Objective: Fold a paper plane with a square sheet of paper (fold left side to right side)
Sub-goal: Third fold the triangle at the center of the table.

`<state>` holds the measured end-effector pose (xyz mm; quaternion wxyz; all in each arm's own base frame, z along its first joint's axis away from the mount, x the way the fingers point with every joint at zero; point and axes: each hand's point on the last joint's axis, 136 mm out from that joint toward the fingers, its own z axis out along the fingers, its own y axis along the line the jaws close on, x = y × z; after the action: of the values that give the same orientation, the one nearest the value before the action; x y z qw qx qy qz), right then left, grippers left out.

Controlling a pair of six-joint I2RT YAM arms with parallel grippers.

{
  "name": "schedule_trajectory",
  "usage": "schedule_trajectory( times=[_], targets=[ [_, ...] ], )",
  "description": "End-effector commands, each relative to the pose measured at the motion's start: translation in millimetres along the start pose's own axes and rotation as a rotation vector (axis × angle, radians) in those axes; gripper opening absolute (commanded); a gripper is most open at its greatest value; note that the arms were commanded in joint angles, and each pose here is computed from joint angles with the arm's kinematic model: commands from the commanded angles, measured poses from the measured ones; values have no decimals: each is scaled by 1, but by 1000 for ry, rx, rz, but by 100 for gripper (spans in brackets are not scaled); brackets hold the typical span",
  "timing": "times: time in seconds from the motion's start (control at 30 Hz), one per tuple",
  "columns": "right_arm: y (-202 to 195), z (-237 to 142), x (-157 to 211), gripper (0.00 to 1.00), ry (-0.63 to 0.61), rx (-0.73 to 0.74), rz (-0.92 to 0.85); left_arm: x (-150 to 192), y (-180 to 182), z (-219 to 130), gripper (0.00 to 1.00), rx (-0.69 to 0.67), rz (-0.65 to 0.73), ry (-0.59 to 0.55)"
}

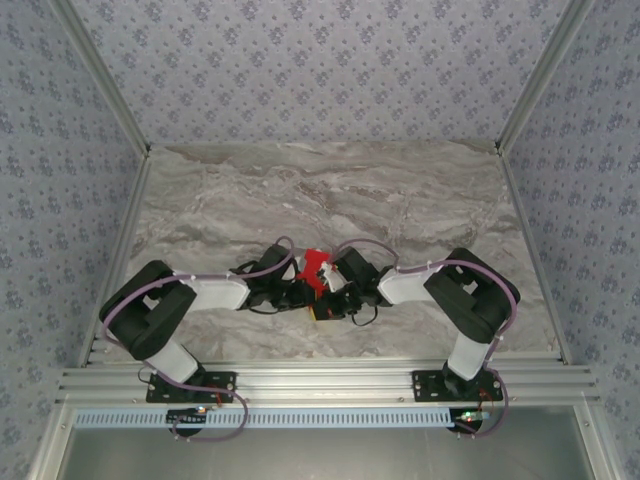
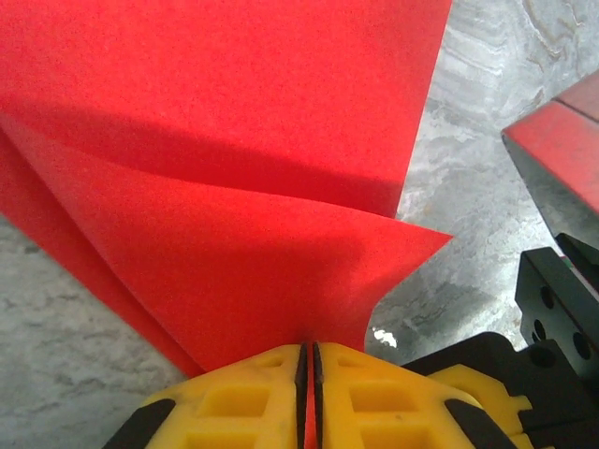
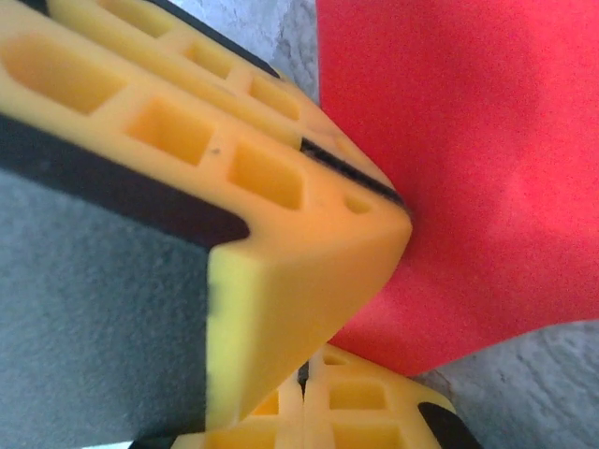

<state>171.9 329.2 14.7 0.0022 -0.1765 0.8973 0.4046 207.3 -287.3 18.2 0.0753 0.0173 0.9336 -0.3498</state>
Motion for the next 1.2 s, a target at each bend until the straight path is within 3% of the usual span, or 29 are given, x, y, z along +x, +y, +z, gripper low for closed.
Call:
schedule_trajectory(
  times=[0.0,0.4,1.17],
  targets=[
    [-66,5,40,0,96,253,122,-3,10,3,12,-73,6,-21],
    [-74,2,49,0,139,304,128,-16,45,-6,12,-262,17,-69],
    [-74,-3,56,0,169,294,132,-103,76,-27,12,-288,-38,-169]
  ],
)
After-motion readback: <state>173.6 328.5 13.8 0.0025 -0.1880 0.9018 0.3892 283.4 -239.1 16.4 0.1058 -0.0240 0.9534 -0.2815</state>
